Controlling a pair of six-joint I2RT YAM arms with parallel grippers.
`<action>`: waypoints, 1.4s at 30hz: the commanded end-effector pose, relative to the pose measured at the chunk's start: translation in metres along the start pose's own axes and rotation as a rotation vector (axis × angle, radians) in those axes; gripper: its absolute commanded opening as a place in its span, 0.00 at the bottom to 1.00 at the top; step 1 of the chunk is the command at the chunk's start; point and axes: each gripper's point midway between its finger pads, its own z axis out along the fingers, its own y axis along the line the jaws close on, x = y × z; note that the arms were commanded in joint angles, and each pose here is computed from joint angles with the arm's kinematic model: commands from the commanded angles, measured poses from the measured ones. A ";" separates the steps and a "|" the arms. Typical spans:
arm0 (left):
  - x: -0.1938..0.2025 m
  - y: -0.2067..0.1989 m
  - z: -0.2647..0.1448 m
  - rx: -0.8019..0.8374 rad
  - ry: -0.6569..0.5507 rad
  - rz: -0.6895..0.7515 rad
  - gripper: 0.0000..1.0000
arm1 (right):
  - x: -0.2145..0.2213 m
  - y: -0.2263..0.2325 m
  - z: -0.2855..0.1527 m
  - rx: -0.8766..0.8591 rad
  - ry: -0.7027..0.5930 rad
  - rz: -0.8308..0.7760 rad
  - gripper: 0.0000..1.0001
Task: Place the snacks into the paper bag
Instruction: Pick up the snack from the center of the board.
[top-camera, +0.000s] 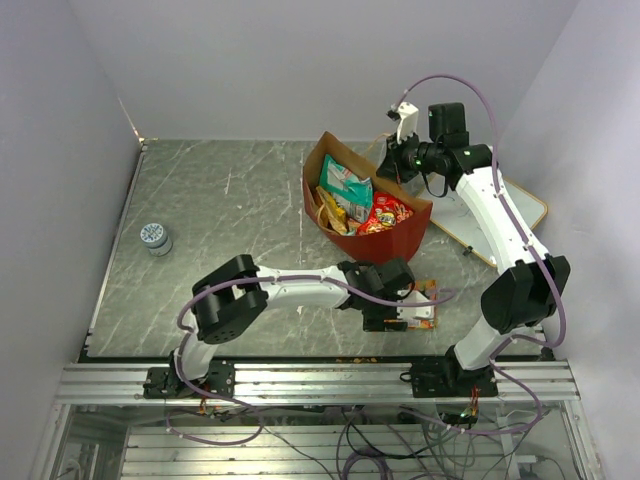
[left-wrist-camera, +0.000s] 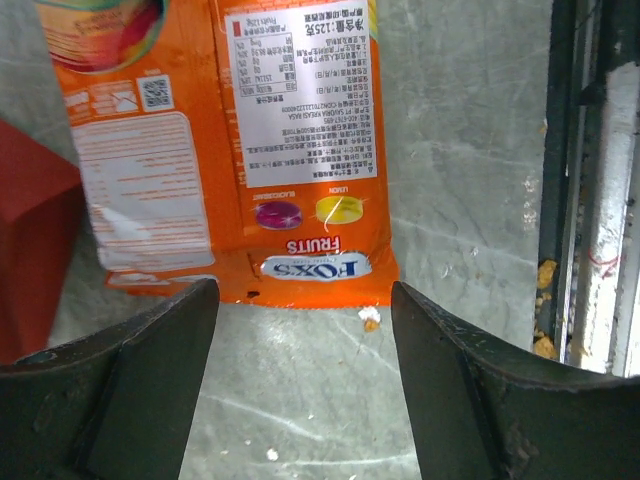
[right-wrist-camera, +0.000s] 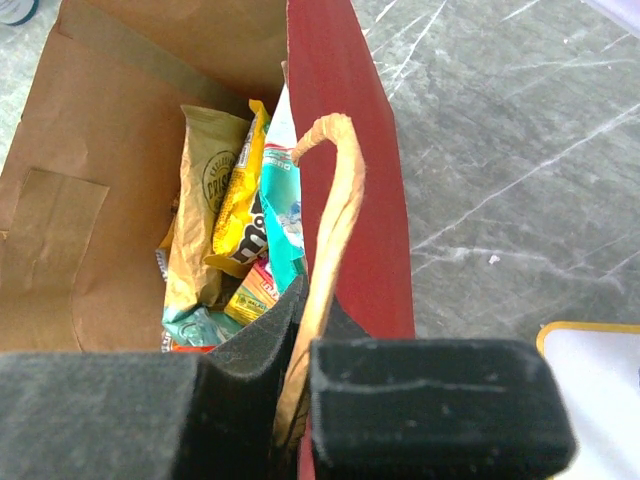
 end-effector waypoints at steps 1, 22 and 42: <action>0.004 -0.002 0.020 -0.018 -0.002 -0.077 0.81 | -0.004 0.003 -0.015 0.011 -0.023 -0.012 0.00; 0.035 -0.030 0.043 0.129 0.156 -0.125 0.43 | -0.004 0.005 -0.016 -0.001 -0.030 -0.012 0.00; -0.029 0.001 -0.053 0.129 0.089 0.084 0.07 | -0.002 0.001 -0.014 0.004 -0.021 -0.007 0.00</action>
